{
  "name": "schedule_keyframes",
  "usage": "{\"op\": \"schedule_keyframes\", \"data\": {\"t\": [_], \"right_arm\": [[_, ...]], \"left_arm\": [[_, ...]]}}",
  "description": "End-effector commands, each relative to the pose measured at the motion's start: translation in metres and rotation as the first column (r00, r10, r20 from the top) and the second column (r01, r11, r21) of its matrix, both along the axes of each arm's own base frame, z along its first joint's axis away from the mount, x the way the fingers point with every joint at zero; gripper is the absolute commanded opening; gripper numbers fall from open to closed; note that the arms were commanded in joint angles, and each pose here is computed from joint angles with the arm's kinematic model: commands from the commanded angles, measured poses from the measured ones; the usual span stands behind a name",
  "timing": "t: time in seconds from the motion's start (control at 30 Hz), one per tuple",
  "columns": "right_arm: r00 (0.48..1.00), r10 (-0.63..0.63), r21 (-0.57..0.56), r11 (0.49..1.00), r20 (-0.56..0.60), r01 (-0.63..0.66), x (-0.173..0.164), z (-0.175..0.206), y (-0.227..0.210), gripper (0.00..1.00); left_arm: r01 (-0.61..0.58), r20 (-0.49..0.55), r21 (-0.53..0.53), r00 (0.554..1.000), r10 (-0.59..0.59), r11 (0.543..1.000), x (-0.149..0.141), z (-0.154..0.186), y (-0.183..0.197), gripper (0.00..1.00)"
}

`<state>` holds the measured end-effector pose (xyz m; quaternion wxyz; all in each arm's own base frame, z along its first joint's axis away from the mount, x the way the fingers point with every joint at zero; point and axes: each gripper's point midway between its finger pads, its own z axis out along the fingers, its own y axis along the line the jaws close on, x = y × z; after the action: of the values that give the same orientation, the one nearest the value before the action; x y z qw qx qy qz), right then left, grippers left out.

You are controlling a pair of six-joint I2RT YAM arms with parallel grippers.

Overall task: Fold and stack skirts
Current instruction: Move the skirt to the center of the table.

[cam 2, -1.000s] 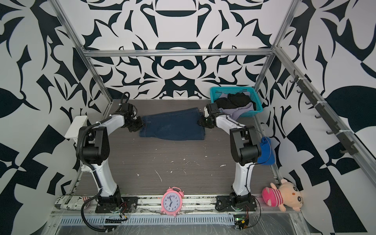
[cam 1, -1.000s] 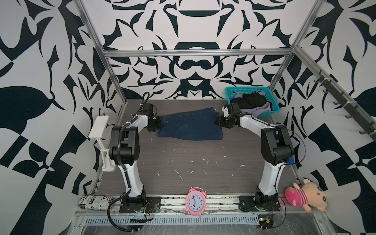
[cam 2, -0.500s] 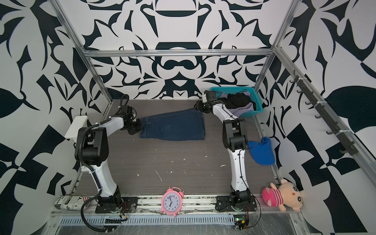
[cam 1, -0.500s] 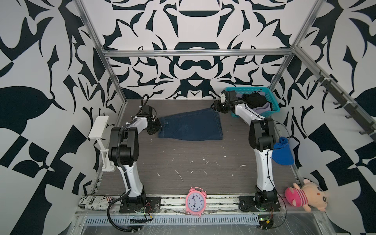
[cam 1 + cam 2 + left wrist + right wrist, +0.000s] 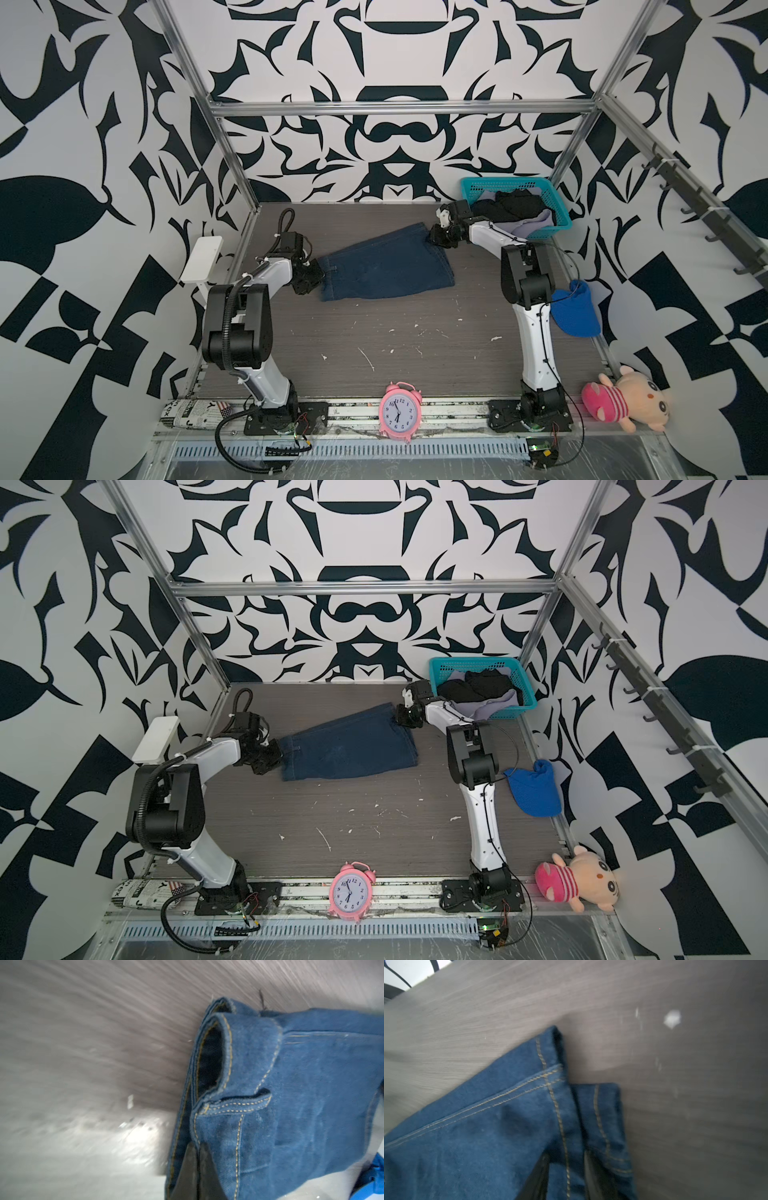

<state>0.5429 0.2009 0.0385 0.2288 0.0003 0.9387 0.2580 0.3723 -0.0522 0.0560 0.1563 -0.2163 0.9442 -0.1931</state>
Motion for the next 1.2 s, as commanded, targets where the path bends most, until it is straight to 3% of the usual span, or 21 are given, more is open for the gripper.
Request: {"op": "schedule_keyframes", "data": {"t": [0.0,0.23,0.43,0.53,0.63,0.7,0.9,1.17], "right_arm": [[1.0,0.001,0.003,1.0,-0.008,-0.001,-0.026,0.008,0.001,0.28],[0.994,0.007,-0.019,1.0,-0.108,-0.009,-0.117,-0.012,-0.007,0.23],[0.991,0.046,0.05,0.998,-0.127,-0.04,-0.189,0.014,0.006,0.21],[1.0,0.017,0.083,0.996,-0.026,-0.015,-0.184,0.06,0.0,0.25],[0.995,-0.051,0.124,0.992,0.092,0.039,-0.162,0.103,-0.017,0.44],[0.991,-0.08,0.131,0.989,0.104,0.066,-0.145,0.111,-0.025,0.49],[0.997,-0.071,0.091,0.993,0.025,0.068,-0.105,0.076,-0.02,0.53],[0.998,-0.053,0.135,0.989,-0.032,0.056,-0.085,0.045,-0.006,0.57]], "left_arm": [[-0.052,-0.012,-0.01,0.999,0.051,0.999,-0.012,0.006,0.015,0.0],[-0.087,-0.016,-0.015,0.996,0.087,0.996,-0.02,0.005,0.039,0.0],[-0.082,-0.017,-0.026,0.997,0.081,0.996,-0.016,0.001,0.044,0.0],[-0.076,-0.023,-0.033,0.997,0.075,0.997,-0.012,-0.003,0.043,0.0],[-0.073,-0.021,-0.051,0.997,0.072,0.996,-0.009,-0.003,0.041,0.0],[-0.072,-0.016,-0.066,0.997,0.071,0.995,-0.007,-0.003,0.038,0.0],[-0.077,-0.026,-0.078,0.997,0.075,0.994,-0.009,-0.005,0.037,0.0],[-0.073,-0.011,-0.058,0.997,0.073,0.996,-0.012,0.005,0.039,0.0]]}}
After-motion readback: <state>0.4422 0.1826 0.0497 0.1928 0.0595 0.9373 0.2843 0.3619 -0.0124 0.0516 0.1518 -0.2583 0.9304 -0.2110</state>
